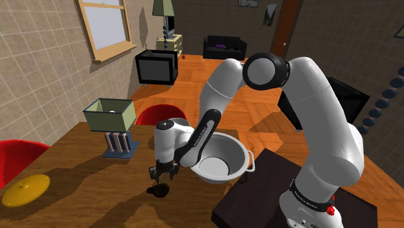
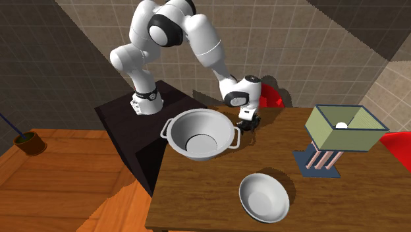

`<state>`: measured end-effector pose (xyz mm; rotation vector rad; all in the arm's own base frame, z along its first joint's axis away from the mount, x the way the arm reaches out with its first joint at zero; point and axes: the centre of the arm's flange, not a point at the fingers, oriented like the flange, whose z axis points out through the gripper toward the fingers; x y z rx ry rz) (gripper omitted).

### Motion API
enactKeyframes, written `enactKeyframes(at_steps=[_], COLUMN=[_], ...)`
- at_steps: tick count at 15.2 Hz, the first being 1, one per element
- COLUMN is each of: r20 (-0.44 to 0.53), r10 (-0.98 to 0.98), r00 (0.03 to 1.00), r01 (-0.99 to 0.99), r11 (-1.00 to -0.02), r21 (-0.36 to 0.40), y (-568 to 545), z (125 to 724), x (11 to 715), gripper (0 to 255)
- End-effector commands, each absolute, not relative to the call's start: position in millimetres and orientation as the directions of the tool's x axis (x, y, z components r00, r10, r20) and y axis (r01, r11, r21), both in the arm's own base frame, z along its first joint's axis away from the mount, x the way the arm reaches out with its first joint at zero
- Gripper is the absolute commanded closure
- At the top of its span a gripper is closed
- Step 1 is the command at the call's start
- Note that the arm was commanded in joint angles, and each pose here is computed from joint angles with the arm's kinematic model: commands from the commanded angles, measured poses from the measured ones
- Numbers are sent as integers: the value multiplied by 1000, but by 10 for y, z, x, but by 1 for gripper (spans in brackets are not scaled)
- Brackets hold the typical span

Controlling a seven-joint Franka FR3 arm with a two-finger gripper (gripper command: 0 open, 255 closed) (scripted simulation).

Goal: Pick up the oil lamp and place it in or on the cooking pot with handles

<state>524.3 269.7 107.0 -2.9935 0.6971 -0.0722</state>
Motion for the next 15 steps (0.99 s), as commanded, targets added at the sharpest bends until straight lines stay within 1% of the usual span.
enactKeyframes(at_steps=[1, 5, 6, 15], r20=[-11, -137, -159, -159], r10=[-379, -223, -201, -201], r00=[925, 965, 967, 967], r01=[-379, -186, -155, -155], r11=[-925, -954, -952, -952], r21=[22, 237, 265, 265], y=[2944, 3623, 3724, 3632], z=[1149, 1291, 1304, 924], x=[5248, 5210, 5196, 5115], gripper=[0, 0, 0, 0])
